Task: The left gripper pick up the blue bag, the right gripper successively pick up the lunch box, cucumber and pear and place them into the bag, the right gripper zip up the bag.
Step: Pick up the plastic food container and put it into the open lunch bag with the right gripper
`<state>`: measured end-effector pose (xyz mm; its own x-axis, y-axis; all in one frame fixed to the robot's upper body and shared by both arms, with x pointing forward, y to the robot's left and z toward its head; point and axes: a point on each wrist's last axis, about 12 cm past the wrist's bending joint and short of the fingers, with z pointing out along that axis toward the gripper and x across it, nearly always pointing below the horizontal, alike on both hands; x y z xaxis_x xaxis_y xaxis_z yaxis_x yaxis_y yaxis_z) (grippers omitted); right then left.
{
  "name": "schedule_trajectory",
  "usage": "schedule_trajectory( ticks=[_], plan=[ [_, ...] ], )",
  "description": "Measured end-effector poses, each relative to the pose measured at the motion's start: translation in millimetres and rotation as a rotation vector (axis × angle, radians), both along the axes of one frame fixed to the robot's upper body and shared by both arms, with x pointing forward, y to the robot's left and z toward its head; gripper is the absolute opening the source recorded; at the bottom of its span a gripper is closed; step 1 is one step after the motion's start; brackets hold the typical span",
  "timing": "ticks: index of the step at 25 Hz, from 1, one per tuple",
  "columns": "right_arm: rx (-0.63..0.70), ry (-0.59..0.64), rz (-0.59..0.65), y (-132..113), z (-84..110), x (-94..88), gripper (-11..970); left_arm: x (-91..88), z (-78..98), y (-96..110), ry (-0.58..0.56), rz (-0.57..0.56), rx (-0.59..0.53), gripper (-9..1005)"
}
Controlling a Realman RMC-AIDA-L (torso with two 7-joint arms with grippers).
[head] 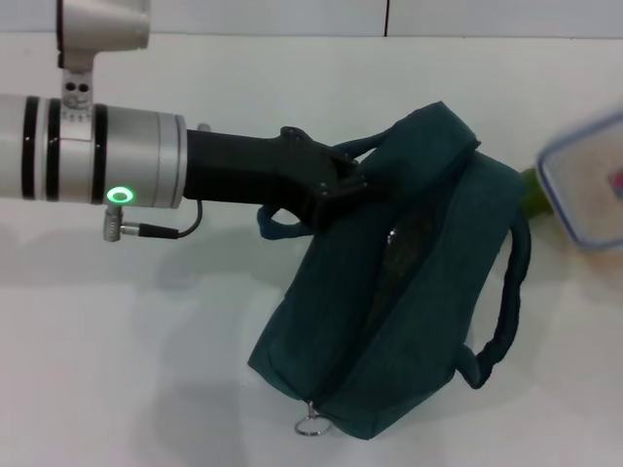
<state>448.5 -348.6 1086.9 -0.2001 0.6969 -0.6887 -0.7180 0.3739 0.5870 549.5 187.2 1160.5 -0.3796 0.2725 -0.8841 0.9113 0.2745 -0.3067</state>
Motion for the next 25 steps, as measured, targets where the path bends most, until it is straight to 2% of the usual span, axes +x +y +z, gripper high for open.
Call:
schedule_trajectory(
  ticks=[5,6,7,8,12,17,25],
  plan=[
    [0.050,-0.108,0.162,19.8,34.8,41.8,108,3.0,0.7,-3.3,0.000,-0.005,0.001,39],
    [0.050,-0.108,0.162,19.8,34.8,41.8,108,3.1,0.9,-3.5,0.000,-0.006,0.001,39],
    [0.062,-0.130,0.225,31.7,46.1,57.4,109,3.3,1.2,-3.8,-0.001,-0.006,0.000,39],
    [0.068,-0.137,0.258,39.0,50.9,64.7,109,3.8,1.7,-4.4,-0.003,-0.008,0.000,39],
    [0.072,-0.134,0.362,60.6,60.9,80.3,111,8.5,3.1,-10.2,-0.006,-0.017,-0.005,39],
    [0.062,-0.110,0.402,68.6,57.5,79.4,114,13.7,0.8,-13.2,0.003,-0.004,-0.008,39],
    [0.025,-0.042,0.348,55.9,35.0,57.7,117,16.8,1.6,-14.2,-0.011,0.010,-0.006,39]
  ],
)
